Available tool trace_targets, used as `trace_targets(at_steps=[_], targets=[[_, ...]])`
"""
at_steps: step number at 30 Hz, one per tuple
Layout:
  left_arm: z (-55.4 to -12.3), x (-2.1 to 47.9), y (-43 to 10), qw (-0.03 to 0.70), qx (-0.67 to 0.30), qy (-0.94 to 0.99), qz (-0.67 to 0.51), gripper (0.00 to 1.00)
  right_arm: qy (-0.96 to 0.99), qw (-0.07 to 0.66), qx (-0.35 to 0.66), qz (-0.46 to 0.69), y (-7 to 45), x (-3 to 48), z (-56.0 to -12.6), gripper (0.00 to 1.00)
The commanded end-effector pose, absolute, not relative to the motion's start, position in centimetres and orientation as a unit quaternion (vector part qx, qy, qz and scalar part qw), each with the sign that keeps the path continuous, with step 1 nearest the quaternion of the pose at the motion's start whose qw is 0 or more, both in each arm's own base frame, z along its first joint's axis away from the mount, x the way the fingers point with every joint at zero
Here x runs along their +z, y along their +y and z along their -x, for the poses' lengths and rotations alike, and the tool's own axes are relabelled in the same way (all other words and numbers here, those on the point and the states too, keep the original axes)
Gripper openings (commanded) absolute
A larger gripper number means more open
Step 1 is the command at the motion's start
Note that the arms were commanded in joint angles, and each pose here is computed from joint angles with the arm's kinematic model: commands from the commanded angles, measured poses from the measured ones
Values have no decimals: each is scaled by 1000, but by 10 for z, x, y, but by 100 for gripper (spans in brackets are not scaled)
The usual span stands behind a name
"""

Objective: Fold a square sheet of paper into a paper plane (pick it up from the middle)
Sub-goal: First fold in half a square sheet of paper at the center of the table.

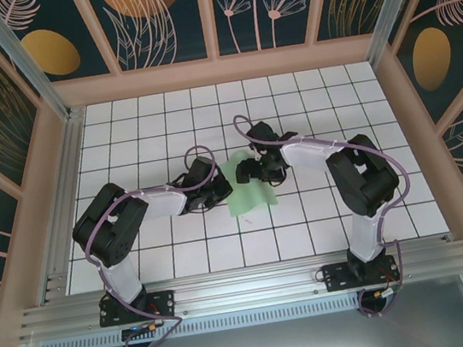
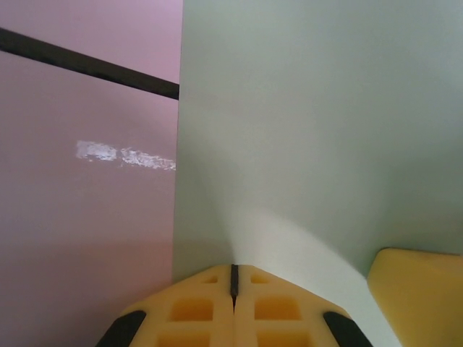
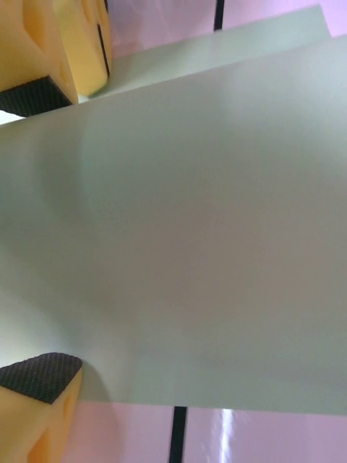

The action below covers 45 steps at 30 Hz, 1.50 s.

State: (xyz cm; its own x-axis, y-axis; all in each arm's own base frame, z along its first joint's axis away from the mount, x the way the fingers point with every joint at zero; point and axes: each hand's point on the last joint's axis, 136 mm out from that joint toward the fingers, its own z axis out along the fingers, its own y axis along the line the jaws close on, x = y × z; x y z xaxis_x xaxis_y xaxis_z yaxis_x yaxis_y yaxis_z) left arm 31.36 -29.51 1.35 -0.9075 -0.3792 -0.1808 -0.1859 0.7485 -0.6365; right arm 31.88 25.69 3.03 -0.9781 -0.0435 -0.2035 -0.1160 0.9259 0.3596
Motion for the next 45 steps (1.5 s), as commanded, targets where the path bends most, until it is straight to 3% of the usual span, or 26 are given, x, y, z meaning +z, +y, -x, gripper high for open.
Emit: trace_targets(at_steps=[1,8,14,21,26,31,37,45], targets=[[-295,-17,-287,112,-287,939,151,1,970,75,225,55,278,32,-311,79],[-301,4,-293,131,-313,930,141,2,962,96,255,37,283,40,-314,47],[-313,40,-285,158,-351,911,146,13,930,129,344,21,284,68,-316,32],[-317,95,-258,196,-454,855,157,45,854,136,501,39,291,117,-311,26],[-307,135,-265,229,-528,811,102,70,810,128,569,64,300,150,-304,25],[-302,159,-270,252,-557,789,60,83,775,116,614,93,305,181,-295,25],[-298,174,-269,274,-588,760,31,81,762,105,630,103,307,190,-292,25],[-291,193,-264,293,-646,704,35,45,761,99,633,99,306,186,-291,25]])
